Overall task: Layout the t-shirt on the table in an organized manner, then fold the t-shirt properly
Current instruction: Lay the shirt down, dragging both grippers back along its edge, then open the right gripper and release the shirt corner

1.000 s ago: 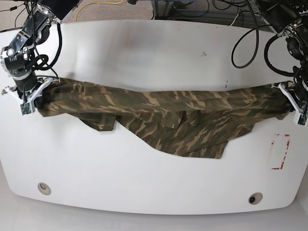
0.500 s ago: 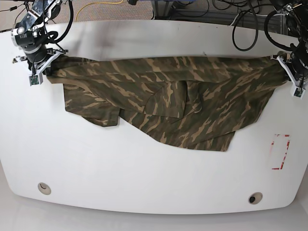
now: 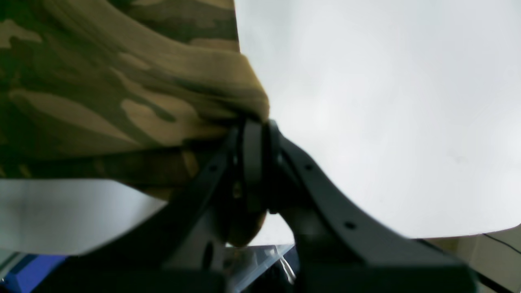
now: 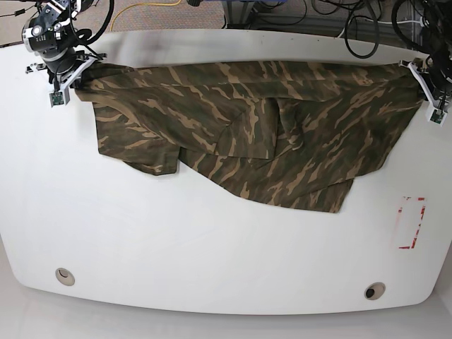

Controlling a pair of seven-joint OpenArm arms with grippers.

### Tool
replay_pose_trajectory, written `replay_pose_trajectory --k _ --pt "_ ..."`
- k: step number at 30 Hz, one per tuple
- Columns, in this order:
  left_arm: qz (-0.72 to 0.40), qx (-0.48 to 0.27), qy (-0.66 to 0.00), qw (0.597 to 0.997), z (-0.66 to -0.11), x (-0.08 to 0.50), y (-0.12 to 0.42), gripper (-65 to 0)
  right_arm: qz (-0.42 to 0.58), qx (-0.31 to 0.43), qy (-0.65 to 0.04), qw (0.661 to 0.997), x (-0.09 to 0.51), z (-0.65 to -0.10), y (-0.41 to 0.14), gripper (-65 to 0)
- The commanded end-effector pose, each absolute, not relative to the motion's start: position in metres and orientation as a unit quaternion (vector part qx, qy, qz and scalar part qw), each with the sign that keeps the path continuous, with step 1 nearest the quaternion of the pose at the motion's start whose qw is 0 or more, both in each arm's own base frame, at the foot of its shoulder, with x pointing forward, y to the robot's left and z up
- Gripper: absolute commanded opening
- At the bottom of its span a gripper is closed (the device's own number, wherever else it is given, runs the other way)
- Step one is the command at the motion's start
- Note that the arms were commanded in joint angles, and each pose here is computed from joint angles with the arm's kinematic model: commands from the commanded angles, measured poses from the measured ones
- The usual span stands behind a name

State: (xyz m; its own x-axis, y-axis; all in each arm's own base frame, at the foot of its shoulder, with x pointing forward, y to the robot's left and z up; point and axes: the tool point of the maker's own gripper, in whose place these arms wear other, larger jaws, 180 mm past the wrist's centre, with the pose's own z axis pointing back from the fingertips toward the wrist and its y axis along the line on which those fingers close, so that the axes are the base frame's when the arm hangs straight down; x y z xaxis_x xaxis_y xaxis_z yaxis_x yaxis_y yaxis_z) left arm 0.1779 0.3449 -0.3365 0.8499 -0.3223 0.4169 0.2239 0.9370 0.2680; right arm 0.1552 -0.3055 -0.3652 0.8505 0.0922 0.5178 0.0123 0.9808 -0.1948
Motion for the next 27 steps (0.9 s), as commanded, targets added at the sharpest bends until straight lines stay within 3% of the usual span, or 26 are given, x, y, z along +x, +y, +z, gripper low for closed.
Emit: replay_pose_trajectory --k 1,9,18,27 --pt "-0.149 0.136 -0.229 0.952 -0.327 0.175 0.359 -65.0 0.023 -0.127 -0.265 0.956 0.15 -0.358 -0.32 -65.0" --pt "-0.158 0.134 -0.219 0.954 -0.332 0.165 0.359 -65.0 0.021 -0.122 -0.256 0.959 0.144 -0.363 -0.316 -63.6" --pt "-0.158 0.133 -0.212 0.955 -0.334 0.16 0.359 -65.0 0.015 -0.11 -0.24 0.964 0.13 -0.372 -0.308 -40.9" --pt "-0.159 0.133 -0.212 0.955 -0.334 0.16 0.359 -65.0 0.017 -0.11 -0.223 0.969 0.116 -0.376 -0.308 -36.8"
